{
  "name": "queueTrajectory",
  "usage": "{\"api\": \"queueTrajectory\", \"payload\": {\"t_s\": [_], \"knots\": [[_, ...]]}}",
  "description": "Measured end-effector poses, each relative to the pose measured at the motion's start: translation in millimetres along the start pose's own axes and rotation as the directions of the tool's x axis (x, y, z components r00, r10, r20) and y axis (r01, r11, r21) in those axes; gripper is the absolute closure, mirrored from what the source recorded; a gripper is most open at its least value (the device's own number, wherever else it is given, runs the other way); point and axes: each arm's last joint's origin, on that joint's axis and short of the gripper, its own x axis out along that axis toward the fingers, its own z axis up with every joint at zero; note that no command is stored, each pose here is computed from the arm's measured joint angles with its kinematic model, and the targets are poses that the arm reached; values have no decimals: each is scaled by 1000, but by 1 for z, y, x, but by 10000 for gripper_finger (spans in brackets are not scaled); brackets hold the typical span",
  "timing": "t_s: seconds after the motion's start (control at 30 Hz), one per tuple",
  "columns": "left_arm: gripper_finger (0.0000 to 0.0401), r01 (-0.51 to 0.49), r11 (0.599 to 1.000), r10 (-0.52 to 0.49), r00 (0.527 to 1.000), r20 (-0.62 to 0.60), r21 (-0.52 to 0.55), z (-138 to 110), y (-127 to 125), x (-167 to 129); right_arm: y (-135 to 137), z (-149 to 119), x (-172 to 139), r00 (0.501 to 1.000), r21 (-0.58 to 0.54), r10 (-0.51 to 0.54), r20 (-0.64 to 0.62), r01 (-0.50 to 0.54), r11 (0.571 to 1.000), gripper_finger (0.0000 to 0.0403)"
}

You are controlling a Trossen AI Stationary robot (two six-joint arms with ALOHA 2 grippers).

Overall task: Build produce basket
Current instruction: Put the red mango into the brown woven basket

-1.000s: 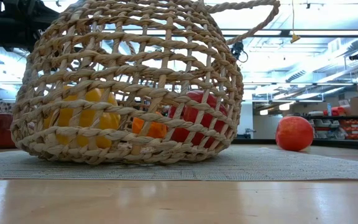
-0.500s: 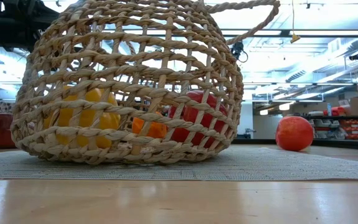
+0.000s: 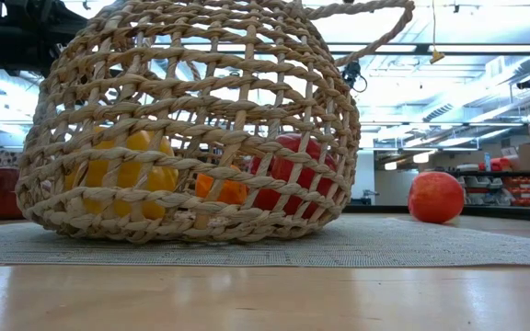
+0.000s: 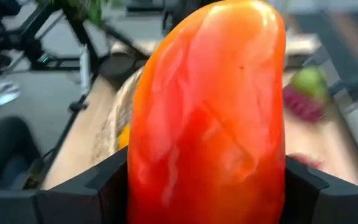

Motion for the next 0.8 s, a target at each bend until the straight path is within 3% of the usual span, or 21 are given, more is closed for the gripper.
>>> {"api": "queueTrajectory", "payload": {"t_s": [0.2, 0.4, 0.63, 0.8], "knots": [[12, 0, 1000, 0, 1000, 0, 0, 0, 0, 0, -2, -10, 53, 990, 43, 68, -122, -63, 997, 121], [12, 0, 1000, 0, 1000, 0, 0, 0, 0, 0, -9, -7, 103, 989, -1, -33, -147, 33, 999, 121], [12, 0, 1000, 0, 1000, 0, 0, 0, 0, 0, -27, -2, 139, 964, 75, -170, -206, 189, 979, 121], [12, 0, 1000, 0, 1000, 0, 0, 0, 0, 0, -43, -16, 163, 947, 142, -167, -275, 212, 967, 121]]}}
